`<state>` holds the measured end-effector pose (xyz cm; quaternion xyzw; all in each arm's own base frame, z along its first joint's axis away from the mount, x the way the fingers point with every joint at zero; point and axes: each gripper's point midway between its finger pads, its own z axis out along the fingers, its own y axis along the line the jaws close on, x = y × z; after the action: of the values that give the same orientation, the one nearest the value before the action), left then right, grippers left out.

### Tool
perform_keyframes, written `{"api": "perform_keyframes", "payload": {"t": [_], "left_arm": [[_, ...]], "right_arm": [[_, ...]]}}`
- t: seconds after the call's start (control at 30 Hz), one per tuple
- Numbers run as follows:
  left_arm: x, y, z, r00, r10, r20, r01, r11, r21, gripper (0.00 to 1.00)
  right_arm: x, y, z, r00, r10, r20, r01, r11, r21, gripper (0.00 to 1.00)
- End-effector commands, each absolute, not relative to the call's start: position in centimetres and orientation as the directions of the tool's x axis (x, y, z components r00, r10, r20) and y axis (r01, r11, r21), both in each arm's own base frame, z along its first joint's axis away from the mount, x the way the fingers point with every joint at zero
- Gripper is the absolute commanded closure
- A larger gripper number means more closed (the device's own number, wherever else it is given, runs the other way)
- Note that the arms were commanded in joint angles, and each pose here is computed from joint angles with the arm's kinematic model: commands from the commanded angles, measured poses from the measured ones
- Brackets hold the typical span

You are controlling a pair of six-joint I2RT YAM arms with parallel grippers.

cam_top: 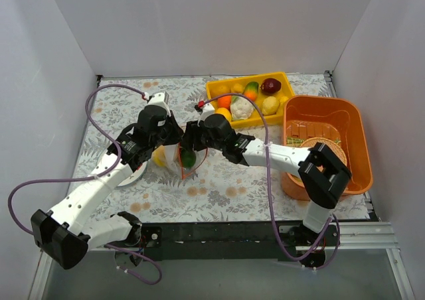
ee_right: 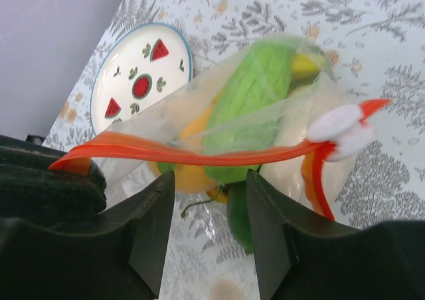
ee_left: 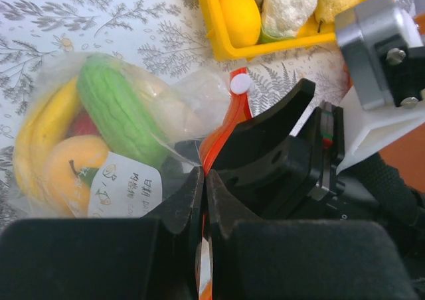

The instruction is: Open the zip-top bag and remove the fake food

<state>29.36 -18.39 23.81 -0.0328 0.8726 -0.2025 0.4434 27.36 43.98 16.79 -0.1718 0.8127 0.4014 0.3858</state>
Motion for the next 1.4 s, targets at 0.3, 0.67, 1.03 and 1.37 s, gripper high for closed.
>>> {"api": "perform_keyframes", "payload": {"t": [0.3, 0.67, 1.03, 1.37], "left_arm": [[28.3, -19.4, 26.5, -0.512, -0.374, -0.773, 0.211, 0.818, -0.536, 1.00], [29.0, -19.3, 26.3, -0.467, -0.377, -0.800, 0.230, 0.822, -0.521, 1.00], [29.6, -14.6, 23.3, -0.440, -0.404, -0.802, -0.032, 0.900, -0.436, 1.00], [30.0, -13.7, 24.0, -0.397, -0.433, -0.810, -0.079, 0.895, -0.439, 1.00]], "right_arm": [[30.9, 47.7, 16.7, -0.531, 0.149, -0.834, -0.622, 0.600, 0.504, 0.35], [31.7, 48.5, 15.1, -0.538, 0.144, -0.830, -0.609, 0.615, 0.501, 0.37], [30.6, 45.7, 18.1, -0.507, 0.147, -0.849, -0.611, 0.634, 0.474, 0.67], [29.1, 43.0, 19.4, -0.502, 0.116, -0.857, -0.616, 0.647, 0.448, 0.69]]}}
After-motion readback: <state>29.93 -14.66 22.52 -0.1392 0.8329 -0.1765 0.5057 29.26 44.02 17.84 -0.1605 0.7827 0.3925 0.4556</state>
